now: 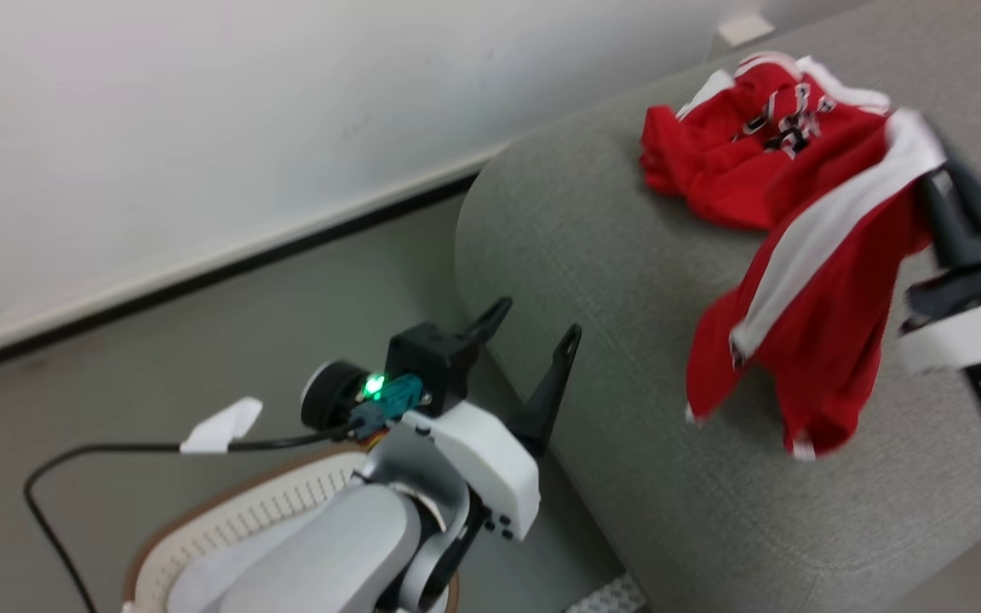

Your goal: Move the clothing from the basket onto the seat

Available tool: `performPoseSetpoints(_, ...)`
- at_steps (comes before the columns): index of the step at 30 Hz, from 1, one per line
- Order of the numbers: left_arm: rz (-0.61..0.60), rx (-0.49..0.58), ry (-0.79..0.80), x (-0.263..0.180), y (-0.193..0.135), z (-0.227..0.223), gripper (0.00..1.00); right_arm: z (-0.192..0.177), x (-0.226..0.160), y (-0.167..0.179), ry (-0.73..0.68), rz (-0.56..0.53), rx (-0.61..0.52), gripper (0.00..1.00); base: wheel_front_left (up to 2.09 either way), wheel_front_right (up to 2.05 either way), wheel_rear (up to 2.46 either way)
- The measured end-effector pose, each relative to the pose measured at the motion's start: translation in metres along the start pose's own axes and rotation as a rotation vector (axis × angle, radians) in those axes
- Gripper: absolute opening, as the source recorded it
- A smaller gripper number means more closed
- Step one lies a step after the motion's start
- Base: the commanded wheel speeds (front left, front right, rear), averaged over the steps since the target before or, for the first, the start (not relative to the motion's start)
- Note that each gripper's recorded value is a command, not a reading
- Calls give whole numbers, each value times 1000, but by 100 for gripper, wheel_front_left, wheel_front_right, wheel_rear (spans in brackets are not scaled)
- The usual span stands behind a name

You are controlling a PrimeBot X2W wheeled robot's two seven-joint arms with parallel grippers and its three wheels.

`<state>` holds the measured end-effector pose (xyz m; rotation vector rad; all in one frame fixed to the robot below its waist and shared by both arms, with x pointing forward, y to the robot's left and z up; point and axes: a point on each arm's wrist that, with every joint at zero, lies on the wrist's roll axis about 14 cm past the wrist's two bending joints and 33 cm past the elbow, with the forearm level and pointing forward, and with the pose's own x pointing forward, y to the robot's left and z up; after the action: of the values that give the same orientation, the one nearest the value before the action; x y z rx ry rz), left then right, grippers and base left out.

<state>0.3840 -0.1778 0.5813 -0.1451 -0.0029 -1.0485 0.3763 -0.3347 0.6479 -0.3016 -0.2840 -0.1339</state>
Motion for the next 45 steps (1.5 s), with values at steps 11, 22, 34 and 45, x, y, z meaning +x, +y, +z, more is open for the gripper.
performPoseSetpoints(11,71,-19,-12,37,85,-34,100,13,112,-111,-66,-263,-175,0,0,0,0)
performPoseSetpoints(22,178,-91,60,35,159,-119,100,-126,154,-152,231,-442,-181,0,0,0,0)
performPoseSetpoints(34,260,-97,124,14,183,-151,100,-272,88,-85,585,-390,-108,100,0,0,0)
performPoseSetpoints(45,357,-95,59,-15,183,-111,100,-197,85,-68,382,-357,-97,100,0,0,0)
